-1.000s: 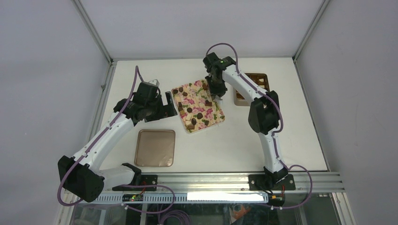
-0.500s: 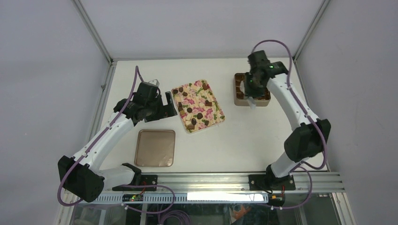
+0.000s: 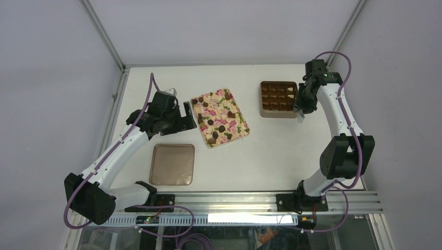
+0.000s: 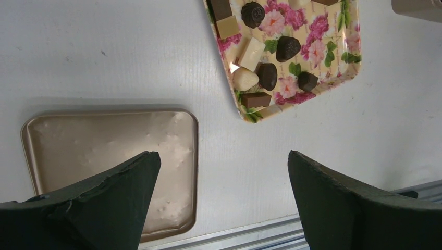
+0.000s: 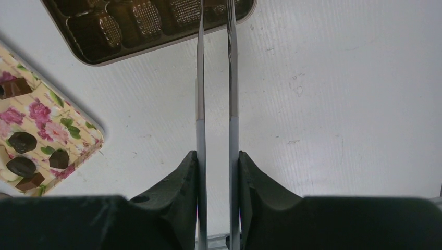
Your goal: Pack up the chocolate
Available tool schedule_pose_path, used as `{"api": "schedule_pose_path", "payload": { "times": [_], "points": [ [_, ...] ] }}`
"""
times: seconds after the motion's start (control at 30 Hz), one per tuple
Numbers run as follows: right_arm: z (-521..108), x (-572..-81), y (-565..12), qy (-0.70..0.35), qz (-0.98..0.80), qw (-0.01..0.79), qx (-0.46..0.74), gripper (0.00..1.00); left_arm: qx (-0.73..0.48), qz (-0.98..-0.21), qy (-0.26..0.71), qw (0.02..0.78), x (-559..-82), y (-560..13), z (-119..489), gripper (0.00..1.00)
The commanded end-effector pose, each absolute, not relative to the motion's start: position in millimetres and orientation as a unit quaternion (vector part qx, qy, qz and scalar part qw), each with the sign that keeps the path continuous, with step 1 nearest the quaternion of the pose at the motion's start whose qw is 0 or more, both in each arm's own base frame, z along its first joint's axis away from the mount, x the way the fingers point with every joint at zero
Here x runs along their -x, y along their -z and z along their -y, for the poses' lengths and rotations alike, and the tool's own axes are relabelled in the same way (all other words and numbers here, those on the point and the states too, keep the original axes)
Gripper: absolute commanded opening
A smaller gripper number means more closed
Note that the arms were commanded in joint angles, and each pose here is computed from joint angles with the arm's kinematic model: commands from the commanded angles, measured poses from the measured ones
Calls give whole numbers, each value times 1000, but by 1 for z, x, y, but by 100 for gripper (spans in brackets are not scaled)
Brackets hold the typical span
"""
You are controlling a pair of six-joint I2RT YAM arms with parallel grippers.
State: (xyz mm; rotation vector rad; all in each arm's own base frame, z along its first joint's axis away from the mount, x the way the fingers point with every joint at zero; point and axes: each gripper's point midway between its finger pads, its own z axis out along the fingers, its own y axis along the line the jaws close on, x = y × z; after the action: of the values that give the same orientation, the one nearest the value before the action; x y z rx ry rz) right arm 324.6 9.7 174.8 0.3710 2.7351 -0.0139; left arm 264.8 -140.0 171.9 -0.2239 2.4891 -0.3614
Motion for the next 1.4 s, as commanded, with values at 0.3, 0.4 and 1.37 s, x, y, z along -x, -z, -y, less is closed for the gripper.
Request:
{"api": "schedule_pose_path", "payload": {
  "times": [0.3,0.4,1.37],
  "points": [
    [-4,-340,-158,2,-974,188,-129,0,78,-933,138,323,-273,-181,141,99],
    [-4,-339,-154,1,-974,184,-129,0,78,-933,138,323,-273,-181,141,99],
    [-4,-338,-176,-4,-971,202,-126,34,81,-934,143,319,-271,-179,142,99]
  ]
}}
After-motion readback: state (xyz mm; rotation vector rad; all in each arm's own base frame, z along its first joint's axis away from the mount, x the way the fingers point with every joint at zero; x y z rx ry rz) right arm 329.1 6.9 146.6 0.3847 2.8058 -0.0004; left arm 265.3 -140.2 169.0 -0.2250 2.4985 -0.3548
